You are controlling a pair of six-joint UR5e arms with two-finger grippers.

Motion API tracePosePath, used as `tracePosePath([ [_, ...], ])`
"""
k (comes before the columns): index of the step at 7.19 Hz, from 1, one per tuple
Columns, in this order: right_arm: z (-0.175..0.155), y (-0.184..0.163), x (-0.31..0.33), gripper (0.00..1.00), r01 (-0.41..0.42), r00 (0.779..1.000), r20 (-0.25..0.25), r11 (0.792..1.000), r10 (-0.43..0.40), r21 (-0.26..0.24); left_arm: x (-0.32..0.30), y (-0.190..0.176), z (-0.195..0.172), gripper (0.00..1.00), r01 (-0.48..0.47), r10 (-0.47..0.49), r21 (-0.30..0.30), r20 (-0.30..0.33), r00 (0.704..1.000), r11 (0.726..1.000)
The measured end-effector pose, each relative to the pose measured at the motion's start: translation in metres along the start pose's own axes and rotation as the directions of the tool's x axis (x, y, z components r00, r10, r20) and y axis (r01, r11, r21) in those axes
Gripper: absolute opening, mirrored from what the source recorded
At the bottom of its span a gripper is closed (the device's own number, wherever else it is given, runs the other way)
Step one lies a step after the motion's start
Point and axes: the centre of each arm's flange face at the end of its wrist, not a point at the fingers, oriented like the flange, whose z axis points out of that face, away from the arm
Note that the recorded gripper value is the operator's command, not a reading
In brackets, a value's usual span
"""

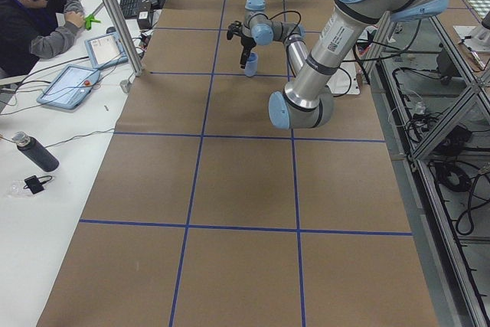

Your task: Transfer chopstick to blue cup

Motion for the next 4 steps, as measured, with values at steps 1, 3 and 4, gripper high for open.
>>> tracePosePath([
  [1,0.0,0.0,0.0,1.0,0.003,1.0,-0.001,1.0,-0.003,0.001,-0.031,-0.013,-0.02,0.98,-0.023,0.023,0.009,-0.007,1.0,1.0],
  [3,-0.002,0.002,0.006,1.0,0.016,1.0,-0.009,1.0,-0.016,0.005,-0.124,-0.046,-0.066,0.99,-0.119,0.119,-0.013,-0.019,0.993,0.993],
  [4,-0.006,0.005,0.018,1.0,0.037,0.999,-0.017,0.999,-0.037,0.011,-0.181,-0.06,-0.083,0.99,-0.181,0.181,-0.019,-0.009,0.983,0.983],
])
